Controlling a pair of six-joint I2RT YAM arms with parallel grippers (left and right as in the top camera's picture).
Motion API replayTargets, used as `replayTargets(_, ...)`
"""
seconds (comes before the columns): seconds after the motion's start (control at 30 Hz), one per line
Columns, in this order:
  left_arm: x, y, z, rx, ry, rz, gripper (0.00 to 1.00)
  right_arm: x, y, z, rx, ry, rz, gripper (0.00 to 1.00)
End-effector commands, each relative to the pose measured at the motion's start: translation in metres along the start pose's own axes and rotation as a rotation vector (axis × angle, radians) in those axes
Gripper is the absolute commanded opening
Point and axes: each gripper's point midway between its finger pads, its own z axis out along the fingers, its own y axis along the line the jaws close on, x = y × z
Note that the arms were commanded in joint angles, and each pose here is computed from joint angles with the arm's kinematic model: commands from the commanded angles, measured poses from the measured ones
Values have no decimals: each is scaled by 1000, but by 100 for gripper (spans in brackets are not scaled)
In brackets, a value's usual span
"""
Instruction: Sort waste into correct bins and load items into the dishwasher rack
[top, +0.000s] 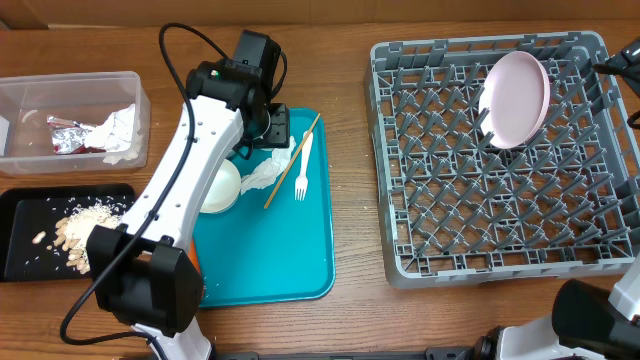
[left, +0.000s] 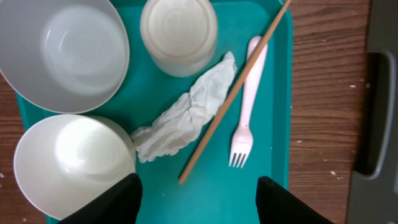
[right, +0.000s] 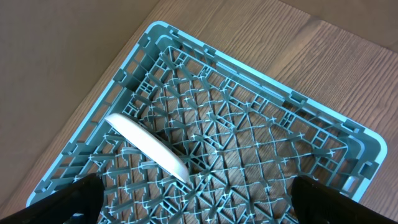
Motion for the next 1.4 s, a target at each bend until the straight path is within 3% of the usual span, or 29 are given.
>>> replayTargets(0.0,4,9,20,-66,37,25,58,0,0,2,1,3,8,100)
replayTargets(0.1,6,9,31,-73,61,46,51,0,0,2,1,3,7,100)
replayTargets(0.3,17,6,57,-94,139,70,49,0,0,2,1,3,8,100)
replayTargets(0.8,22,10,98,-179,186,101,57,0,0,2,1,3,8,100)
replayTargets(1.1,11,18,86,-230,131,99,58,0,0,2,1,3,8,100)
replayTargets(1.37,-10,10,19,-155,-32,37,62,0,0,2,1,3,8,100)
